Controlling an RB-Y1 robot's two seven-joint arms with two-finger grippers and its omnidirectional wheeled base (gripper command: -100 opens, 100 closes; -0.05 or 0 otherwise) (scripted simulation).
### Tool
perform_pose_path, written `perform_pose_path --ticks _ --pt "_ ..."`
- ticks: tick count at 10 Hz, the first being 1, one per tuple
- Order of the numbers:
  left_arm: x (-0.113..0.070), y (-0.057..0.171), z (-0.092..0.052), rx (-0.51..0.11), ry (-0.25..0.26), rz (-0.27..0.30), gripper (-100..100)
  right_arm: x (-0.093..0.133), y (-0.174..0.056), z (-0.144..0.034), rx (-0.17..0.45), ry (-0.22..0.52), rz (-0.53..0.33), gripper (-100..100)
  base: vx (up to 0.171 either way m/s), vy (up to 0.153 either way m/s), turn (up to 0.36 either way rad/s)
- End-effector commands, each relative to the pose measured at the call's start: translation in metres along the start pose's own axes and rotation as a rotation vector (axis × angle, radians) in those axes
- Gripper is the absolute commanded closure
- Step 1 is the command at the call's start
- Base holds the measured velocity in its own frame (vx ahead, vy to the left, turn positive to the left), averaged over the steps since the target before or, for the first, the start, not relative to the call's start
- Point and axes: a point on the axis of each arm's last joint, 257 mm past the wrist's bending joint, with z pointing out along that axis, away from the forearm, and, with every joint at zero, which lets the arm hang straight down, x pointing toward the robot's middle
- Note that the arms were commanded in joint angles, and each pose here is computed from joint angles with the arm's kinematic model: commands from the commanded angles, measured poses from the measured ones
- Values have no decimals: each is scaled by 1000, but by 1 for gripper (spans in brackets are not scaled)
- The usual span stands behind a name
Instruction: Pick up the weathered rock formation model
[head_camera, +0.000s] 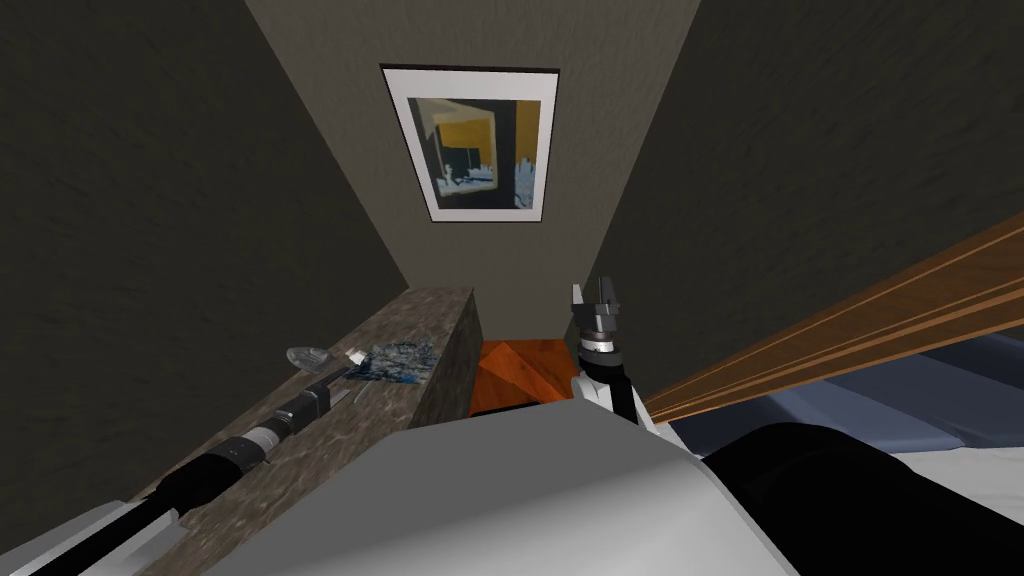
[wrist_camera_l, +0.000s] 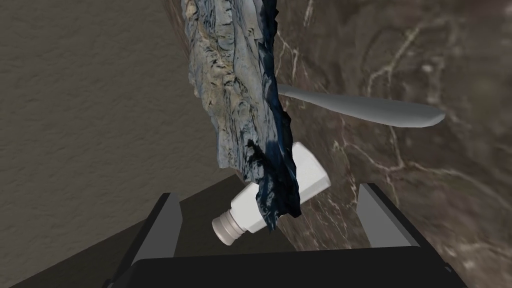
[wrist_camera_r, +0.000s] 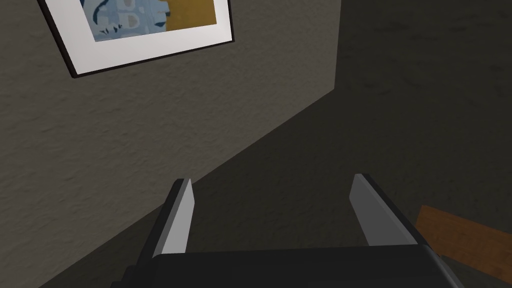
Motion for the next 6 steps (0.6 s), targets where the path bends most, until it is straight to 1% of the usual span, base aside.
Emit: perform_pose_path --ticks 1,2,5,6 --pt "-1 3 -6 -2 10 4 -100 0 0 0 0 0 0 0 17 6 -46" --pt "-2 4 -10 -5 16 7 -100 0 0 0 0 0 0 0 18 8 -42" --pt "-4 11 -27 -18 42 19 -100 0 0 0 0 0 0 0 22 11 -55" --pt "-4 12 -30 -20 47 21 -100 0 0 0 0 0 0 0 19 13 -38"
